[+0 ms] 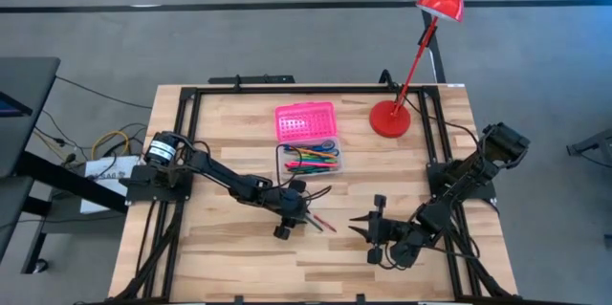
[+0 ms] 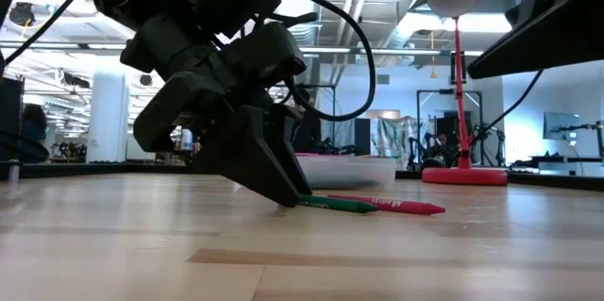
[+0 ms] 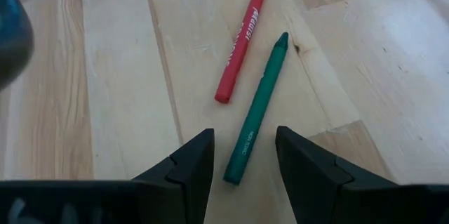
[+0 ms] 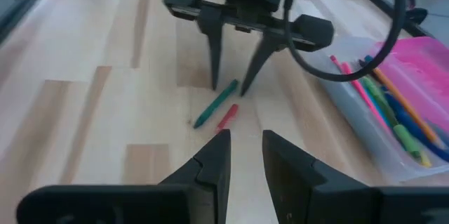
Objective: Pick & place school supplies into a supply box
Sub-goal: Put the green crayon into the pink supply box
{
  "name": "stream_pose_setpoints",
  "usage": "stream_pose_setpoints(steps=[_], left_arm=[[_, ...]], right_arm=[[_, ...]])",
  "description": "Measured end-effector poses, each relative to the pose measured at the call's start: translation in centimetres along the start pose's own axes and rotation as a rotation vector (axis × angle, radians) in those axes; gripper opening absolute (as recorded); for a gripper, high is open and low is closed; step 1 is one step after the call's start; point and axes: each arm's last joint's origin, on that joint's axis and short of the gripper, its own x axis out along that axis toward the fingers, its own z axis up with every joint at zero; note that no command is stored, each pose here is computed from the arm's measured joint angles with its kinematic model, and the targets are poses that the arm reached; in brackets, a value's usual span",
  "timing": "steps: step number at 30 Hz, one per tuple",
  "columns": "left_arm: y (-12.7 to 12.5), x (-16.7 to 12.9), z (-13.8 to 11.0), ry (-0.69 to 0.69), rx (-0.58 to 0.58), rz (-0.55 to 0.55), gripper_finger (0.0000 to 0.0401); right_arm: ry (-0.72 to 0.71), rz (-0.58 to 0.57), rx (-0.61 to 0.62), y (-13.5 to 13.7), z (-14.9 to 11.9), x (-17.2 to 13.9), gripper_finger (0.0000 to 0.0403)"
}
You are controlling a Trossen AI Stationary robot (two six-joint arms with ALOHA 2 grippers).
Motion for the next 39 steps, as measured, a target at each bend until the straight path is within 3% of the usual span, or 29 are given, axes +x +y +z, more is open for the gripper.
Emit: stream_pose_setpoints(steps=[16,32,39], left_arm=[[0.0,0.0,-0.2,0.013,-0.041,0.0,0.0146],[-0.1,0.0,-0.9,0.087,-0.103,-0.005,0.0036],[-0.5,-0.2,-1.1,0.131,-0.139,-0.029,0.0016]], right_arm=[[0.041,-0.012,-0.01,-1.3,0.3,1.5,0.0075],[0.05,0.014,-0.008,-1.3,0.3,1.5,0.0075],[0.05,0.014,-0.008,-1.3,0.3,1.5,0.0075]])
